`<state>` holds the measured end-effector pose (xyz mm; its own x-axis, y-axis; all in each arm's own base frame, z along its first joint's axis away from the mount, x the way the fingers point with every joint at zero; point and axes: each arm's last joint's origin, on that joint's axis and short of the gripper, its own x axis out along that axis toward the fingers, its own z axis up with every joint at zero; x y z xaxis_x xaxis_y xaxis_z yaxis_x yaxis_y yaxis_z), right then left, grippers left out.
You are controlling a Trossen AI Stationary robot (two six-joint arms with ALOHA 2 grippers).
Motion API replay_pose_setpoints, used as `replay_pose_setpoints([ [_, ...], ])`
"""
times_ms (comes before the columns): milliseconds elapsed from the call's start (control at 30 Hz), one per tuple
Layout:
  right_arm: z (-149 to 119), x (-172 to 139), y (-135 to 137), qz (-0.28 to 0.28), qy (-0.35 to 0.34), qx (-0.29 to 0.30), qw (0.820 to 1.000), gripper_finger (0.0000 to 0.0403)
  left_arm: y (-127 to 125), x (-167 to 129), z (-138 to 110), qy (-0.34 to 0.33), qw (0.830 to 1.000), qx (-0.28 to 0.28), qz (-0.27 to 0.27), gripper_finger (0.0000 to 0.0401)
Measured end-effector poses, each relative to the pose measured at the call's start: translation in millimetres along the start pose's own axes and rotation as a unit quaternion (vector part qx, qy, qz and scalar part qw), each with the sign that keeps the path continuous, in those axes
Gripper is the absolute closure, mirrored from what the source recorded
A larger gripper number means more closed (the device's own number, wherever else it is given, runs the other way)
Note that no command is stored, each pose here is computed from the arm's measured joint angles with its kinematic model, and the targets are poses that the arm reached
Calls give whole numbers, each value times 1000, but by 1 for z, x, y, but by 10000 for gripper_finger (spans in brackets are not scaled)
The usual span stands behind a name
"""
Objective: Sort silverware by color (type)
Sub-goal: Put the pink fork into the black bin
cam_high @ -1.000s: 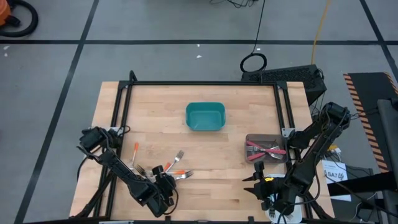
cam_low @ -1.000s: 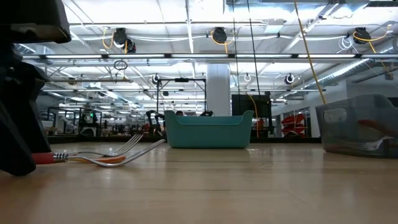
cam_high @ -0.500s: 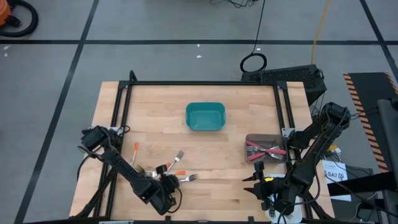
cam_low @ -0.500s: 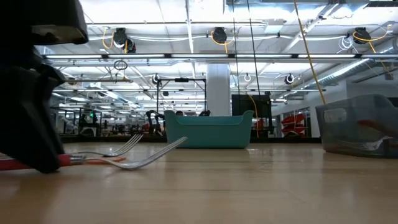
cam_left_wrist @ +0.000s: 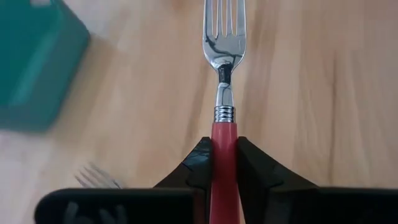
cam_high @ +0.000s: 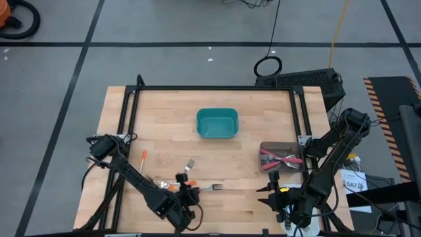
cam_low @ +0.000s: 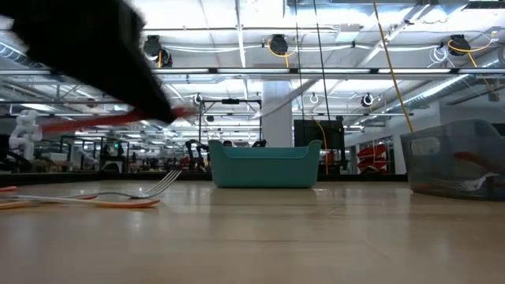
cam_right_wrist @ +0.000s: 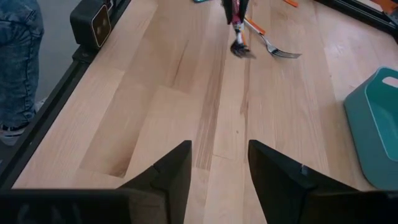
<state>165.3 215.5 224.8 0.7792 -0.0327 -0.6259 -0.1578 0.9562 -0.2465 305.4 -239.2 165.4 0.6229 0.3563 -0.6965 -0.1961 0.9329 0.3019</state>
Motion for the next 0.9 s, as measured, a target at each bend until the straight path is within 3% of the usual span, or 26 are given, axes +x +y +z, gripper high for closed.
replay_pose_setpoints([
  [233, 0, 0, 0, -1, -1, 3, 1000, 252, 5, -12, 45, -55, 998, 30, 13, 356],
  [367, 1, 2, -2, -7, -2, 8, 1000, 252, 11, -17, 65, -98, 993, 27, 54, 356],
  [567, 0, 5, -7, -69, -33, 19, 997, 252, 8, -20, 85, -165, 984, 16, 59, 357],
  [733, -1, 11, -9, -87, -54, 38, 994, 252, 10, -19, 101, -209, 976, -26, 48, 357],
  [900, 3, 17, -12, -87, -76, 58, 992, 252, 10, -36, 131, -320, 940, -116, 9, 357],
])
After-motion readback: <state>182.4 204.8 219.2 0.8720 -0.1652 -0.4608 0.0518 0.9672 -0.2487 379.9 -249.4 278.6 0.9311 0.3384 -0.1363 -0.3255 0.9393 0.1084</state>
